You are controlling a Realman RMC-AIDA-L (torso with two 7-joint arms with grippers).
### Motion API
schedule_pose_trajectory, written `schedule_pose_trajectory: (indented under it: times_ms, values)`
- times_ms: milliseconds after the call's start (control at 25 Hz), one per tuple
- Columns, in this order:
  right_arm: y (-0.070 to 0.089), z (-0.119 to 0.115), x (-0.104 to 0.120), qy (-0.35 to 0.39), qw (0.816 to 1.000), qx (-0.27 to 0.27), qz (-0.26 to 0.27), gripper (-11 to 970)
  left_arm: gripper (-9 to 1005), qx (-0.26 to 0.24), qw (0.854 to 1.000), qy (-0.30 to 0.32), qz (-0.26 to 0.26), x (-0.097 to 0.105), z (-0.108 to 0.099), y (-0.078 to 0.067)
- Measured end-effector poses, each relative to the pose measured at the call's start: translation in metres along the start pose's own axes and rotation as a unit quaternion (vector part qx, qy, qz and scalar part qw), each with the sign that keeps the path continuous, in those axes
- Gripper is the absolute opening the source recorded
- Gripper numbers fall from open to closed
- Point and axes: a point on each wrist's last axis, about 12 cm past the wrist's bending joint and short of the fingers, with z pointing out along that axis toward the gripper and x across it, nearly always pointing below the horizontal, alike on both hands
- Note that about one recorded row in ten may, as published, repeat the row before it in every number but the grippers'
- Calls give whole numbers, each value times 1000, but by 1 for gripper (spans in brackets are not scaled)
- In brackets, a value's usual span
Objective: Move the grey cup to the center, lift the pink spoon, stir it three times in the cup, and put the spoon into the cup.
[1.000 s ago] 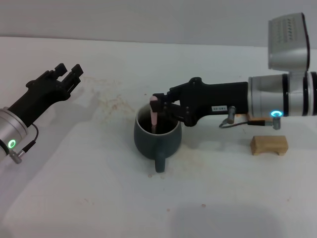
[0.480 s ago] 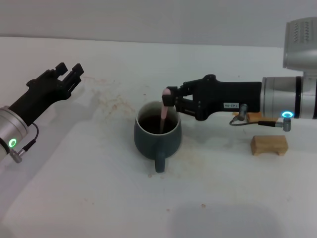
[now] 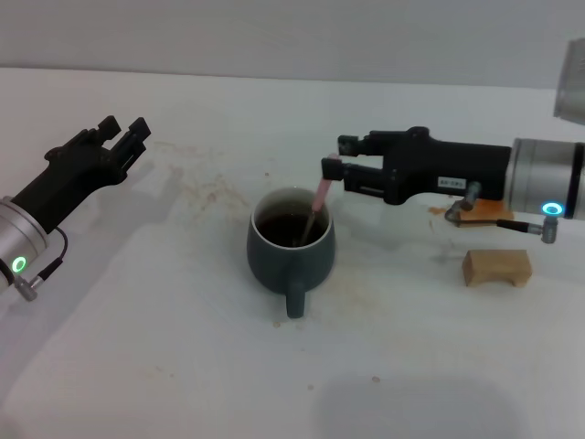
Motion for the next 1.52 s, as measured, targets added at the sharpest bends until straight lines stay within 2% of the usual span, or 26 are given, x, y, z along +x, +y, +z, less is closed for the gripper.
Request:
schedule_pose_trajectory:
  times_ms: [120, 320, 480, 600, 680, 760, 800, 840, 880, 960, 1000, 1120, 1160, 1240, 1360, 1440, 1520]
  values:
    - [-4, -8, 1, -14, 1000, 18, 6, 434, 506, 0, 1000, -1, 1, 0, 0, 0]
    - [-15, -32, 3, -49, 997, 66, 9, 434, 506, -3, 1000, -9, 0, -3, 0, 1]
    - [-27, -61, 7, -88, 988, 127, 8, 434, 506, -7, 1000, -26, -4, -6, -4, 4]
    - [-34, -88, 14, -133, 973, 186, 7, 434, 506, -13, 999, -50, -5, -10, -12, 7]
    - [-36, -109, 23, -175, 956, 236, 2, 434, 506, -19, 997, -80, -1, -14, -21, 10]
    - [-36, -127, 33, -215, 933, 288, -9, 434, 506, -19, 997, -80, -1, -14, -21, 10]
    - [-36, -136, 39, -234, 919, 317, -16, 434, 506, -19, 997, -80, -1, -14, -21, 10]
    - [-34, -143, 44, -250, 904, 346, -31, 434, 506, -38, 991, -131, 9, -18, -36, 13]
    - [-33, -151, 51, -264, 888, 376, -41, 434, 506, -38, 991, -131, 9, -18, -36, 13]
    - [-29, -161, 62, -280, 858, 427, -55, 434, 507, -76, 977, -199, 18, -23, -58, 17]
    - [-28, -165, 68, -284, 843, 453, -61, 434, 507, -76, 977, -199, 18, -23, -58, 17]
    - [-24, -175, 85, -285, 796, 529, -69, 434, 507, -116, 962, -246, 25, -24, -75, 20]
    - [-23, -178, 90, -284, 779, 554, -68, 434, 507, -116, 962, -246, 25, -24, -75, 20]
    - [-20, -182, 98, -282, 751, 593, -64, 434, 507, -144, 952, -267, 32, -23, -83, 20]
    - [-18, -184, 105, -277, 732, 620, -54, 434, 507, -153, 950, -271, 31, -22, -85, 20]
    - [-18, -185, 107, -276, 728, 625, -50, 434, 507, -182, 941, -285, 27, -19, -88, 20]
    - [-17, -185, 109, -275, 728, 627, -47, 434, 507, -186, 939, -287, 29, -19, -88, 20]
